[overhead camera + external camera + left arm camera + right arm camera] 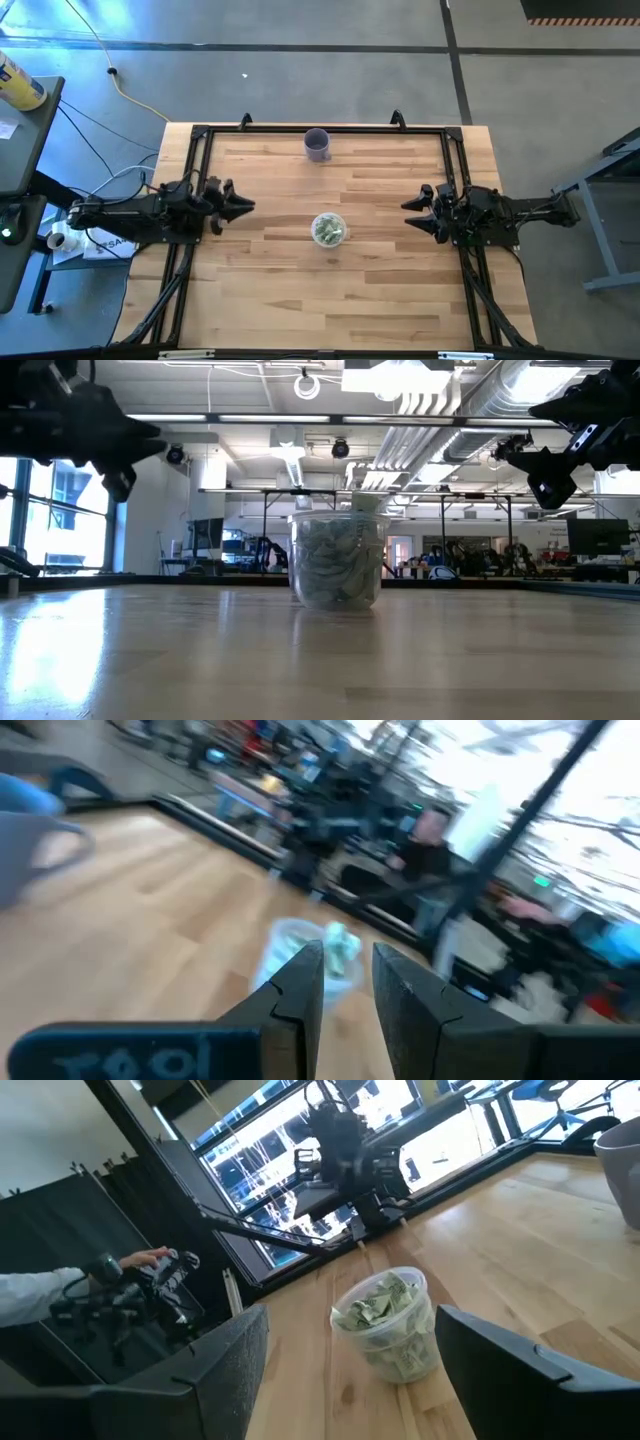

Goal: Pick and place Stevia / Truvia into bins
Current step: Return to Home Position

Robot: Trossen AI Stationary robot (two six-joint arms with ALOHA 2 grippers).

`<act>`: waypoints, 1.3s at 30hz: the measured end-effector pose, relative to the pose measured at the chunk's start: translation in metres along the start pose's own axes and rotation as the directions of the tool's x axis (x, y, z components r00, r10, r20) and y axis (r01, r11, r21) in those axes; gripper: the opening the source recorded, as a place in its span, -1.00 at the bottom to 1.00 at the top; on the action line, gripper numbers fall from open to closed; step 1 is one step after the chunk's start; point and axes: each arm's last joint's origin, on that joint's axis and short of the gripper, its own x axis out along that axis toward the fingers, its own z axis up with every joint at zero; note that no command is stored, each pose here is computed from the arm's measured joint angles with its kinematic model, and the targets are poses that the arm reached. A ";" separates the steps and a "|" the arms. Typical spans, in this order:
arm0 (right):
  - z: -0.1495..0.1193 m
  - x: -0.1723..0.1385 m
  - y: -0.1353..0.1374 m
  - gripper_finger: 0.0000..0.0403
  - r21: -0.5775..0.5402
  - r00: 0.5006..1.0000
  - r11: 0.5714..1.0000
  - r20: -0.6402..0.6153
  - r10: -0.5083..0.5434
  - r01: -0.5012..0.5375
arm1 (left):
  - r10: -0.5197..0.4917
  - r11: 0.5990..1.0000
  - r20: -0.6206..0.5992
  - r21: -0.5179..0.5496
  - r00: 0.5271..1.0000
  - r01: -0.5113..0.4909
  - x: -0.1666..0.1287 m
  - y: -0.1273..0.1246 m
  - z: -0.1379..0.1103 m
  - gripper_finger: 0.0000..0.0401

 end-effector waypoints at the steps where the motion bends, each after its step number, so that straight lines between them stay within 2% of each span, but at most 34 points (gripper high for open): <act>1: 0.000 0.000 0.000 0.38 0.000 1.000 1.000 0.000 0.001 -0.001 | 0.016 1.000 0.020 0.000 1.000 -0.016 -0.002 0.001 0.001 -0.38; 5: 0.000 0.000 0.001 0.38 0.000 1.000 1.000 -0.005 0.010 -0.010 | 0.021 1.000 0.083 0.002 0.996 -0.021 -0.004 0.001 0.006 -0.38; 12: -0.001 0.000 0.001 0.38 0.000 1.000 1.000 -0.013 0.013 -0.013 | 0.057 0.998 0.029 -0.001 0.998 -0.057 -0.004 0.004 0.000 -0.38; 39: -0.001 0.000 0.001 0.38 0.000 1.000 1.000 -0.015 0.013 -0.013 | 0.058 0.998 0.025 0.000 0.998 -0.058 -0.004 0.004 -0.001 -0.38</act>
